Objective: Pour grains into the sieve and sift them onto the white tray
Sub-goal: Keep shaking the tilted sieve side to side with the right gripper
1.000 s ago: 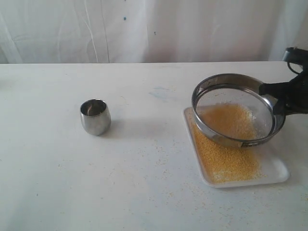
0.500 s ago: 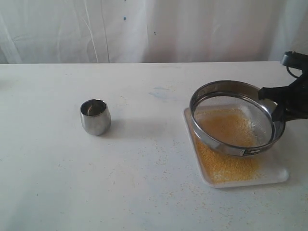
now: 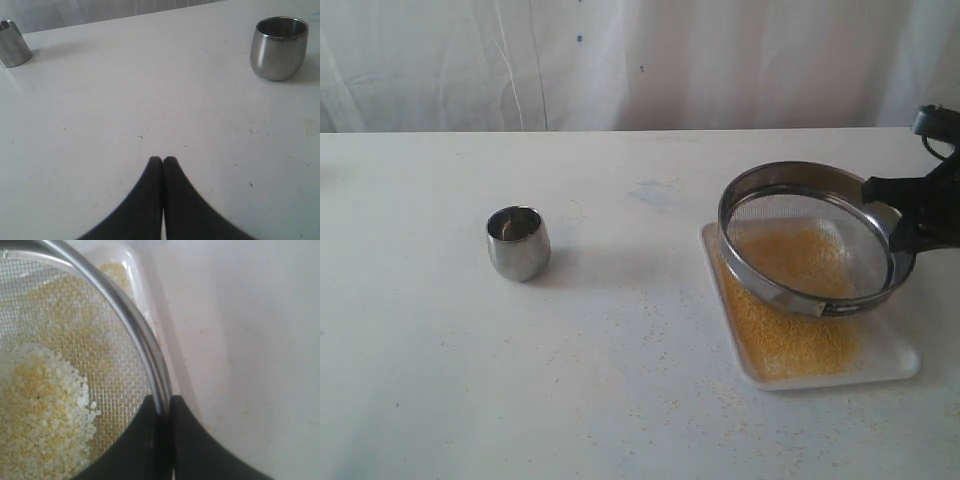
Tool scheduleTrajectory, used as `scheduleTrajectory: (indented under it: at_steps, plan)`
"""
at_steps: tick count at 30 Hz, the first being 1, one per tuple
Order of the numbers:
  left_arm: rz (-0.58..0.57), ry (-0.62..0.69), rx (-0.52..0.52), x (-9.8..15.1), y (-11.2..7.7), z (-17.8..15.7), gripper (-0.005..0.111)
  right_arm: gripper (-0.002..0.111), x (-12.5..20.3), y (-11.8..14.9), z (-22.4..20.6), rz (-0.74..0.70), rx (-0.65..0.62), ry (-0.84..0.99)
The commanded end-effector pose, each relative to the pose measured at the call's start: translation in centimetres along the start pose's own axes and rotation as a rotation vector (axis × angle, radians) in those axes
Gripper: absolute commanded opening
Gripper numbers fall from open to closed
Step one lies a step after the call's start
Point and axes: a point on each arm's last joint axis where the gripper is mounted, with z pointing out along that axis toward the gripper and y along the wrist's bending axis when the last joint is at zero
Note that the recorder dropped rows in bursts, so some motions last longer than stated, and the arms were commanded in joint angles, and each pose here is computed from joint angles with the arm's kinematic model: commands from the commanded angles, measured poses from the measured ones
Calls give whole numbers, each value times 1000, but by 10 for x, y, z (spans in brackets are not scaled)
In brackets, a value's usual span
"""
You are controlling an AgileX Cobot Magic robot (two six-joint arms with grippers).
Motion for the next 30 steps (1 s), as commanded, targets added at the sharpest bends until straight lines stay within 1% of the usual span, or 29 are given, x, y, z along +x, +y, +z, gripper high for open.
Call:
scheduleTrajectory:
  at_steps: [1, 4, 5, 8, 9, 10, 13, 14, 15, 17, 18, 19, 20, 21, 22, 23, 24, 25, 26, 27, 28, 29, 30]
  plan:
    - [-7, 2, 8, 1, -1, 0, 0, 0, 8, 2, 0, -31, -25, 43]
    - [-7, 2, 8, 1, -1, 0, 0, 0, -6, -4, -1, -7, 14, -105]
    - [-7, 2, 8, 1, -1, 0, 0, 0, -5, -4, -1, 0, 7, -94]
    - [-7, 2, 8, 1, -1, 0, 0, 0, 8, 0, -2, -7, -30, 56]
    - [-7, 2, 8, 1, -1, 0, 0, 0, 9, 0, -1, -10, -31, 65]
    - [-7, 2, 8, 1, -1, 0, 0, 0, 7, -1, -1, -12, -22, 39]
    - [-7, 2, 8, 1, -1, 0, 0, 0, -9, -6, -2, 3, 25, -138]
    - [-7, 2, 8, 1, -1, 0, 0, 0, -11, -6, -2, 18, 27, -154]
    - [-7, 2, 8, 1, -1, 0, 0, 0, -8, -6, -2, 33, 18, -124]
    - [-7, 2, 8, 1, -1, 0, 0, 0, 5, -3, -1, 41, -16, 17]
    - [-7, 2, 8, 1, -1, 0, 0, 0, 11, -2, 1, 39, -23, 58]
    - [-7, 2, 8, 1, -1, 0, 0, 0, 12, -3, 2, 39, -19, 53]
    - [-7, 2, 8, 1, -1, 0, 0, 0, 9, -4, 3, 34, -8, 14]
    - [-7, 2, 8, 1, -1, 0, 0, 0, 1, -7, 4, 35, 16, -73]
    - [-7, 2, 8, 1, -1, 0, 0, 0, -13, -12, 3, 62, 52, -222]
    - [-7, 2, 8, 1, -1, 0, 0, 0, -14, -12, 2, 87, 54, -241]
    - [-7, 2, 8, 1, -1, 0, 0, 0, -13, -12, 3, 111, 46, -227]
    - [-7, 2, 8, 1, -1, 0, 0, 0, -7, -10, 3, 131, 29, -164]
    - [-7, 2, 8, 1, -1, 0, 0, 0, 7, -7, 6, 125, 7, -18]
    - [-7, 2, 8, 1, -1, 0, 0, 0, 8, -7, 8, 117, 11, -18]
    - [-7, 2, 8, 1, -1, 0, 0, 0, 0, -10, 11, 99, 31, -91]
    - [-7, 2, 8, 1, -1, 0, 0, 0, -7, -15, 13, 120, 47, -155]
    - [-7, 2, 8, 1, -1, 0, 0, 0, -11, -17, 15, 197, 34, -150]
